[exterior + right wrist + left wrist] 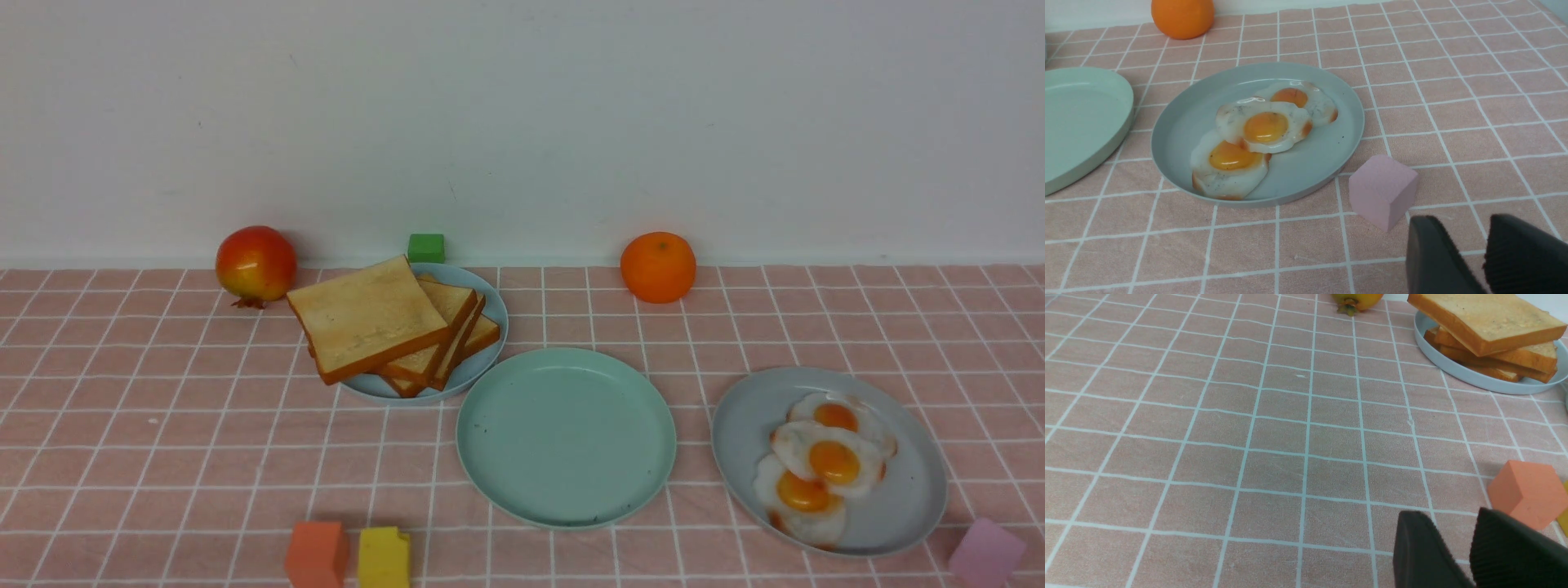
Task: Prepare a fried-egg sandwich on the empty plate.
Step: Use the left arm to grab a slice of bread
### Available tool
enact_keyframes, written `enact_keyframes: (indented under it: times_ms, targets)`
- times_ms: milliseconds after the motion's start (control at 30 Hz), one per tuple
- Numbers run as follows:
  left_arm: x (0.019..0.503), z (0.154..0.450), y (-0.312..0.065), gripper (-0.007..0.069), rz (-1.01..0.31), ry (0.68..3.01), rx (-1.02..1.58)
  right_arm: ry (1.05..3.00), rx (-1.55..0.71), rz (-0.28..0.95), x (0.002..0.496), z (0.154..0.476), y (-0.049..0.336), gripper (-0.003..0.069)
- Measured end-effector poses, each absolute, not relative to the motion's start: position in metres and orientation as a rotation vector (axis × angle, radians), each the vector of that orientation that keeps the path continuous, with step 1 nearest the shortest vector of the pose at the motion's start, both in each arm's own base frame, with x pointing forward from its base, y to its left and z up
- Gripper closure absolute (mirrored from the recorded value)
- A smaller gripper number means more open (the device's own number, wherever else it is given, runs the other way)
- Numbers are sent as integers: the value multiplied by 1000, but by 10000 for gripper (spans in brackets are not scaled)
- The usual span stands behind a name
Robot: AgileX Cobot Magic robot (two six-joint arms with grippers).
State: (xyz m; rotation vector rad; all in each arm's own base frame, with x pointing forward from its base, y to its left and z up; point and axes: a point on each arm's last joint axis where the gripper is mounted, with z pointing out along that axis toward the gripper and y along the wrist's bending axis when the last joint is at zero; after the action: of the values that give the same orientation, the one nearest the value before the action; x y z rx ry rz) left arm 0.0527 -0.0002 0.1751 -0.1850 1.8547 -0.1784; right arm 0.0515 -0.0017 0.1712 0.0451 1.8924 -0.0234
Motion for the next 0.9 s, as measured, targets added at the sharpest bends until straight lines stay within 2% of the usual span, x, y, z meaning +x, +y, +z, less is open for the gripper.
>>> enact_keyframes:
  times_ms: [200,333,567,633,667,700,767,900]
  targets:
    - [53,176,0,386,-184,1841,-184,1892,45,-23,52,171,-2,419]
    - [55,181,-2,386,-235,1753,-193,1887,45,-24,52,172,-2,419]
    - [57,193,-3,386,-268,1618,-182,1677,73,4,56,188,-2,419]
    - [57,193,-3,386,-269,1618,-183,1623,105,37,56,193,-2,419]
    - [57,193,-3,386,-268,1618,-182,1574,127,114,57,197,-2,419]
    - [57,193,-3,386,-269,1616,-182,1566,159,93,57,198,-2,419]
    - [57,196,-3,386,-273,1588,-178,1505,228,163,56,203,-3,419]
    - [57,203,-4,386,-382,1506,-260,1441,308,249,56,207,-3,419]
